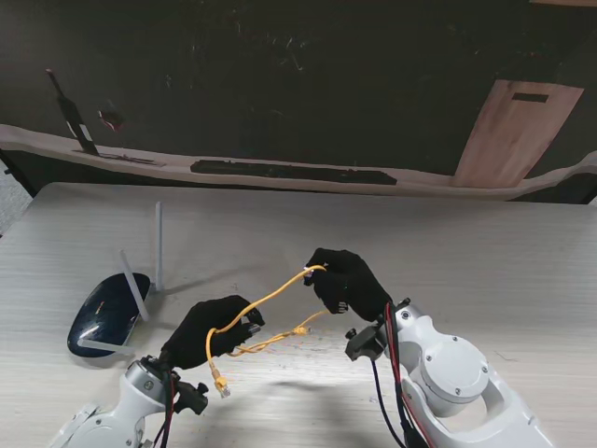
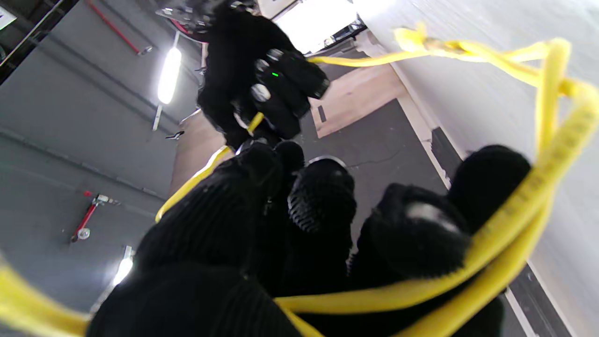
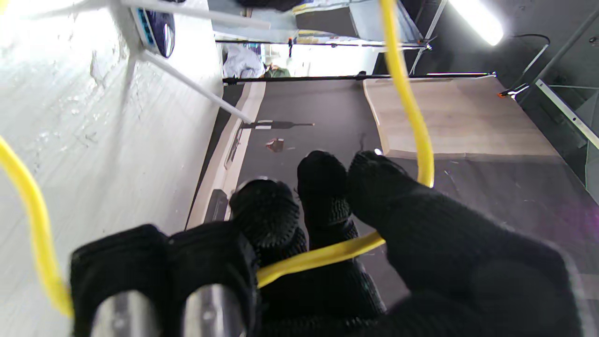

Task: Untangle the Ethernet cable and plug it into the router

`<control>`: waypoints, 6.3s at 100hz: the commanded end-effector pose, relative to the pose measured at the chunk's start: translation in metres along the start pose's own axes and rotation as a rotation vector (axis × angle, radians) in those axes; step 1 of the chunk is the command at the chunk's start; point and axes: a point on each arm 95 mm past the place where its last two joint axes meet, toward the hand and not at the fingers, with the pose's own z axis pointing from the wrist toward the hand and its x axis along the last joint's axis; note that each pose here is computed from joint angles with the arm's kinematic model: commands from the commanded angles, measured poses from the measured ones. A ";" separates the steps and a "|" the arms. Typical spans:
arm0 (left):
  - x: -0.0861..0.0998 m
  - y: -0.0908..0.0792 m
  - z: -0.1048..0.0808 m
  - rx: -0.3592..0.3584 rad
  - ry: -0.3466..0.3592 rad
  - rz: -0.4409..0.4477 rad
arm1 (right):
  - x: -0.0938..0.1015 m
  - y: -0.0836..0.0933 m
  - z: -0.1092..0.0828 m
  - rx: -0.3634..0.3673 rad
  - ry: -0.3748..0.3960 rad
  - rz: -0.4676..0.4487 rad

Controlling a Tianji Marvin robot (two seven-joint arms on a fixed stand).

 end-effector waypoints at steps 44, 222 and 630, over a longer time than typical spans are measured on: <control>-0.015 -0.016 -0.014 0.179 -0.017 0.112 | -0.002 0.011 -0.034 0.060 -0.059 -0.043; -0.027 -0.034 -0.026 0.341 -0.160 0.567 | 0.025 0.076 -0.074 -0.261 0.152 -0.324; -0.027 -0.012 -0.014 -0.126 -0.361 0.658 | -0.042 0.048 0.012 0.070 -0.005 -1.109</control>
